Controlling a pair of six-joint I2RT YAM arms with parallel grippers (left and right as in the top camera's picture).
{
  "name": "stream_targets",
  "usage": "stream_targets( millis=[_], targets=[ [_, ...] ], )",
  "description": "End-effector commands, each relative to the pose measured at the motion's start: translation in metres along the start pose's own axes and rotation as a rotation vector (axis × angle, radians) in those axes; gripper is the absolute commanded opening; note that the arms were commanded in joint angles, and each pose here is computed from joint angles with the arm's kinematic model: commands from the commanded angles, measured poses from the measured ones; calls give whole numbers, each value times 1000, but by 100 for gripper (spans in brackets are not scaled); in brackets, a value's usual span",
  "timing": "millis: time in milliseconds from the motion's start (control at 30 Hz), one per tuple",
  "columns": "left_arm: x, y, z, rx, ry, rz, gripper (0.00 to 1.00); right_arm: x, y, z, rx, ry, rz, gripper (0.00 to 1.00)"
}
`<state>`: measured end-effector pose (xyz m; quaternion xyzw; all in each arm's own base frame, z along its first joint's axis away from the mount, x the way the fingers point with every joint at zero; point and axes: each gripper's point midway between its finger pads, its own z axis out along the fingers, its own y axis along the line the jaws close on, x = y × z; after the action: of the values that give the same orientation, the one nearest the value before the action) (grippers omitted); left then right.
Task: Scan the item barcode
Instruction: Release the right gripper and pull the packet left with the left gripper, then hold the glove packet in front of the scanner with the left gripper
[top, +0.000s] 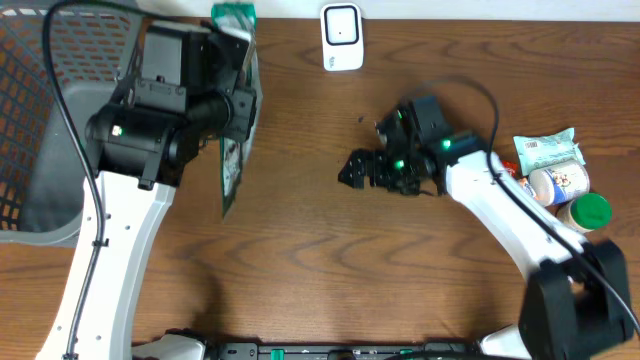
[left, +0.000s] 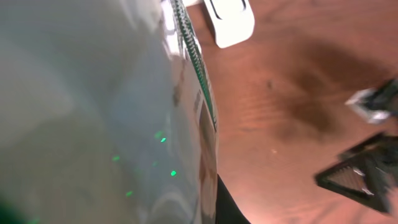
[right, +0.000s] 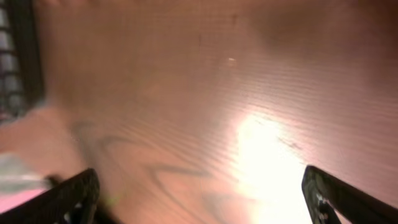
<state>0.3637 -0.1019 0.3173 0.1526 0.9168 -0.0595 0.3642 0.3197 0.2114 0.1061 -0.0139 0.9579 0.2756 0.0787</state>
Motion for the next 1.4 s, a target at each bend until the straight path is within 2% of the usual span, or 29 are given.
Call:
stream_targets(
  millis=[0,200,333,400,600,800,1133,1367],
  targets=[
    [-12,11,4,-101,13,25,7,-38,-10,-61,326,-197,-144,99],
    [-5,-11,47,-62,100,231,7,-46,-28,-105,431,-207,-82,99],
    [-5,-10,83,-153,149,360,7,-57,-46,-130,450,-239,-21,99],
    [-12,-10,101,-210,144,431,7,-68,-61,-147,465,-273,4,99],
    [-30,-32,145,-206,88,612,7,-79,-105,-177,509,-320,85,99],
    [-40,-35,170,-259,70,740,7,-80,-127,-189,527,-337,146,99],
    [-74,-40,198,-318,-59,860,7,-80,-127,-189,527,-337,146,99],
    [-74,-40,265,-372,-95,966,7,-80,-127,-189,527,-337,146,99]
  ],
)
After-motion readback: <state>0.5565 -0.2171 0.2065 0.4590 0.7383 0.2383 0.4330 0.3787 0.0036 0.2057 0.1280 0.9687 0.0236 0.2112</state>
